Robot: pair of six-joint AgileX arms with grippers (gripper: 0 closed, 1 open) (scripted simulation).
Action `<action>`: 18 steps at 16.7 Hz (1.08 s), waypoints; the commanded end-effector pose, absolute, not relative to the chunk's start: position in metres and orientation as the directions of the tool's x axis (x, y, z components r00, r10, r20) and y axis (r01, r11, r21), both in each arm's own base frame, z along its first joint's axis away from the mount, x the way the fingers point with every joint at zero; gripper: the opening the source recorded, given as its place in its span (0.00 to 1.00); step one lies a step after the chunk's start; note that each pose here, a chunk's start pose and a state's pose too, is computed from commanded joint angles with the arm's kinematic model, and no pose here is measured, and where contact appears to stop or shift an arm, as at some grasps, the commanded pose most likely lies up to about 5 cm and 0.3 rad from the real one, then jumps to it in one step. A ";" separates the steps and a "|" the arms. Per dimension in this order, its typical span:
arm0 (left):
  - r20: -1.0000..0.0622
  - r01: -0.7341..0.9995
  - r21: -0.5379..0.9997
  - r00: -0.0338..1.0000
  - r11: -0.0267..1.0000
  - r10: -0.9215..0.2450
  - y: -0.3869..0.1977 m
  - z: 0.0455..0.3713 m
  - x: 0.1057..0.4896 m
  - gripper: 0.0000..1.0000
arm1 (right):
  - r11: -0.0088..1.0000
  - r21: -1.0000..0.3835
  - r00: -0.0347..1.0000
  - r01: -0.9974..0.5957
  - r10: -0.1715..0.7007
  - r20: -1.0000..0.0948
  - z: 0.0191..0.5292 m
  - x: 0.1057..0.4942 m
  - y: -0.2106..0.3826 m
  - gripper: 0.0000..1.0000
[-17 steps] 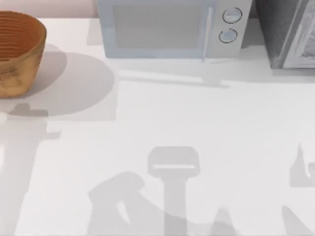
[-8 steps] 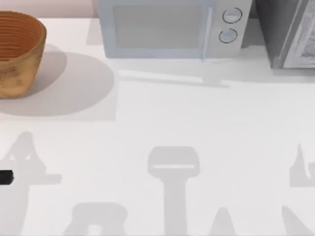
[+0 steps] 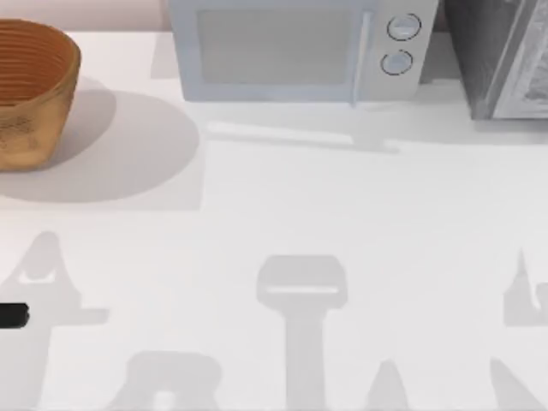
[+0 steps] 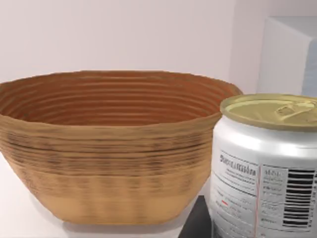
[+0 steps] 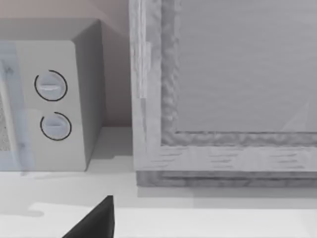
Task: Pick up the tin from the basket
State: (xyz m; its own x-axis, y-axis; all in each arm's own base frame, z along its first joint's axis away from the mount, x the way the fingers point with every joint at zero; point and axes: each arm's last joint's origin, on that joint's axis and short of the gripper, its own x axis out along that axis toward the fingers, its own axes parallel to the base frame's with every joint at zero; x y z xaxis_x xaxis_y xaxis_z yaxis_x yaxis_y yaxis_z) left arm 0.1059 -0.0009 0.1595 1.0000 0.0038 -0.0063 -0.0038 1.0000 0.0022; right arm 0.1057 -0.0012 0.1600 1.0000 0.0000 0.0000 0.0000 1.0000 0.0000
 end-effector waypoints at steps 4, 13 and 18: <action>0.019 0.045 0.001 0.999 0.999 -0.045 -0.003 0.173 0.109 0.00 | 1.000 0.000 1.000 0.000 0.000 0.000 0.160 0.106 -0.001 1.00; 0.132 0.311 0.023 0.941 0.950 -0.312 -0.015 0.239 0.145 0.00 | 1.000 0.000 1.000 0.000 0.000 0.000 0.160 0.106 -0.001 1.00; 0.175 0.446 0.061 0.876 0.893 -0.450 -0.022 0.264 0.178 0.00 | 1.000 0.000 1.000 0.000 0.000 0.000 0.160 0.106 -0.001 1.00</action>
State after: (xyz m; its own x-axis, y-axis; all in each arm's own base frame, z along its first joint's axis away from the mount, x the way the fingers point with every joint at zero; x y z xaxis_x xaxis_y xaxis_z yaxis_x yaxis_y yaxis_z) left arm 0.1777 -0.0220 0.2638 0.8759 -0.4496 0.1751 0.4463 0.8929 0.0605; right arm 0.1057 -0.0012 0.1600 1.0000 0.0000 0.0000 0.0000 1.0000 0.0000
